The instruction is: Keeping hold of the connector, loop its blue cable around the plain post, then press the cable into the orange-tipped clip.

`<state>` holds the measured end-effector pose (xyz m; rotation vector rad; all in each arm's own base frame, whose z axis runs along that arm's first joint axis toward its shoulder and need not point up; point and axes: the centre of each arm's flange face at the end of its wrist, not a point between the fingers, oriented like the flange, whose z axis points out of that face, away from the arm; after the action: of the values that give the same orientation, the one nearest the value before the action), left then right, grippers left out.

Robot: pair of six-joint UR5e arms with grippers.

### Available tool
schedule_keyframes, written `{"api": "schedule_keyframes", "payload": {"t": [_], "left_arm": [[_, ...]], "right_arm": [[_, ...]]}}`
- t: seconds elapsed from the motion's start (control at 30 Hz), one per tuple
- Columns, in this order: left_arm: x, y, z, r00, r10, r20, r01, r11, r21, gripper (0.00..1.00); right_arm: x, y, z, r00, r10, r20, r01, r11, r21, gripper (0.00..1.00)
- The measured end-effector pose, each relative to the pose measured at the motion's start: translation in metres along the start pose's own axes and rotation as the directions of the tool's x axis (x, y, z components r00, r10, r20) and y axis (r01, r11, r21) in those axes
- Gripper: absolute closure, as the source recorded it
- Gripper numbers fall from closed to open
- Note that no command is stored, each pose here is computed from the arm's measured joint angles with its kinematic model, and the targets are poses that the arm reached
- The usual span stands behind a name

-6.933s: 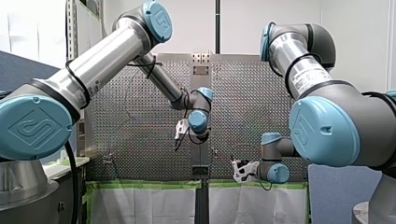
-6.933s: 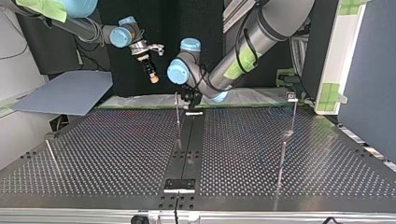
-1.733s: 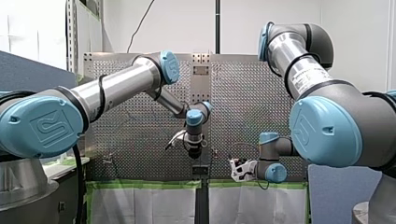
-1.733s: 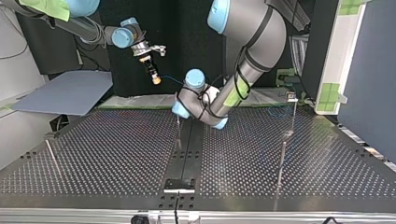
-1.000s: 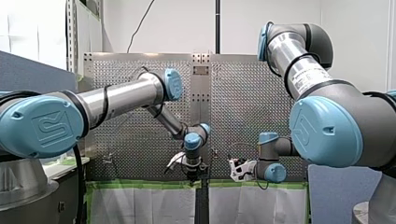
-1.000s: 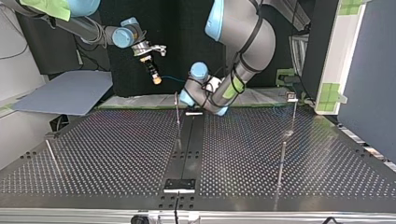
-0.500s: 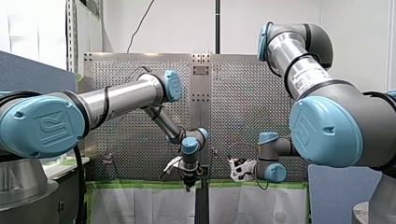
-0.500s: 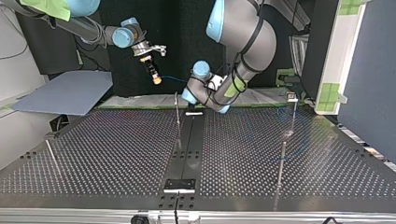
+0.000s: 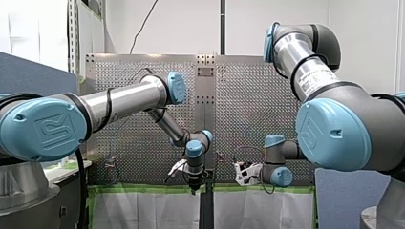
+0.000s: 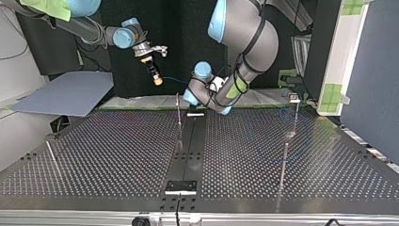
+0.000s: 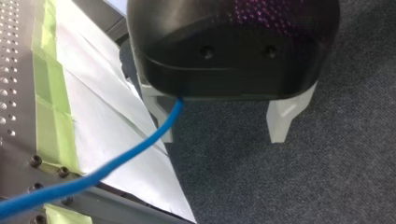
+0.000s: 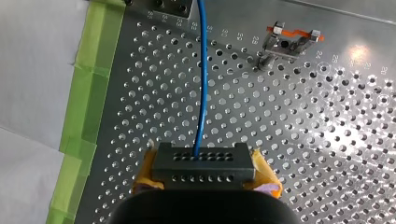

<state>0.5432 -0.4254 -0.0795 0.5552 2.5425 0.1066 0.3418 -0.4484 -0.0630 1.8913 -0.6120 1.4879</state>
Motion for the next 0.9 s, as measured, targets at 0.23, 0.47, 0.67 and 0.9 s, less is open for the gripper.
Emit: {"api": "schedule_keyframes", "payload": {"t": [0.23,0.47,0.67,0.9], "left_arm": [[0.001,-0.001,-0.001,0.9997,0.025,0.006,-0.025,0.9993,-0.029,1.0],[0.001,0.002,-0.001,0.9999,0.016,0.003,-0.015,0.999,-0.043,1.0],[-0.008,0.0,-0.011,0.9994,0.0,0.035,0.001,0.9996,-0.029,1.0],[-0.02,0.007,-0.029,0.994,-0.054,0.095,0.057,0.998,-0.027,1.0]], "right_arm": [[0.0,0.001,0.001,1.0,0.001,0.003,-0.001,1.0,0.0,1.0],[0.0,0.001,0.002,1.0,0.001,0.005,-0.001,1.0,0.0,1.0],[0.0,0.002,0.002,1.0,0.002,0.008,-0.002,1.0,-0.001,1.0],[0.0,0.002,0.002,1.0,0.002,0.009,-0.002,1.0,-0.004,1.0]]}}
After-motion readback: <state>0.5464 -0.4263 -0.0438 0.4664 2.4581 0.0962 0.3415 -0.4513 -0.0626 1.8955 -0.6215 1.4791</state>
